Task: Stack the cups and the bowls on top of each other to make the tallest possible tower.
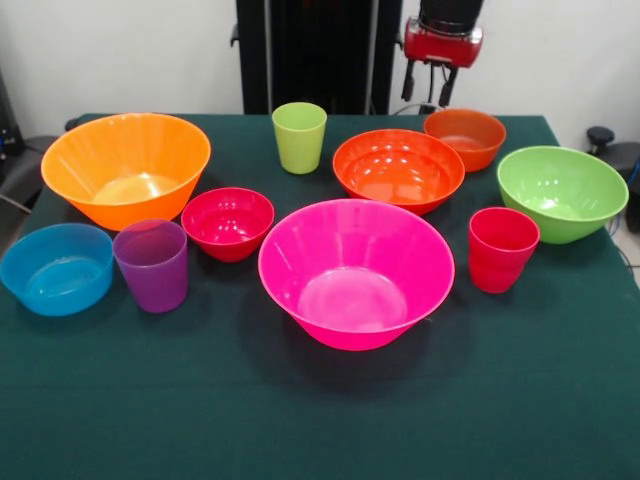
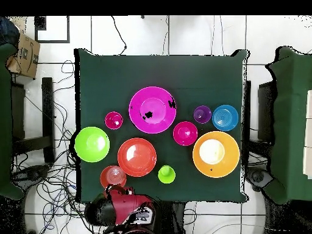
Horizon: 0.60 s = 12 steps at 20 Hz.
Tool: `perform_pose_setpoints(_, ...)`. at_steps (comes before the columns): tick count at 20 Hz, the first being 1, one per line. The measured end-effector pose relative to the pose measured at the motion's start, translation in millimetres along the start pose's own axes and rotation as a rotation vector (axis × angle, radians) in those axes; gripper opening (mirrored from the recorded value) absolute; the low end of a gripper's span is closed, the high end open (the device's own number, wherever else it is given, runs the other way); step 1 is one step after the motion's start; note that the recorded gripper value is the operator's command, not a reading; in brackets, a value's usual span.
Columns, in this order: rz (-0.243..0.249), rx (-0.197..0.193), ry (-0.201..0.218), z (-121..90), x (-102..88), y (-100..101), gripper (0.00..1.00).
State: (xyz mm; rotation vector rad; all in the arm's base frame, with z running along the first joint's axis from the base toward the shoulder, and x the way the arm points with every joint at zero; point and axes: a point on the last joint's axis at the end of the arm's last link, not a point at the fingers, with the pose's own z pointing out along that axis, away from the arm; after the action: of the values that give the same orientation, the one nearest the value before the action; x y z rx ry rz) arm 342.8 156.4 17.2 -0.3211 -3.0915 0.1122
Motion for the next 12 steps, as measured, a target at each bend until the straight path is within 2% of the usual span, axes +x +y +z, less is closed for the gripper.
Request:
perform_pose_setpoints(5,-0.002,0.006,0.009,14,-4.0,5,1.0)
perform_pose_setpoints(12,-0.016,0.014,0.018,31,0.3,7,1.0)
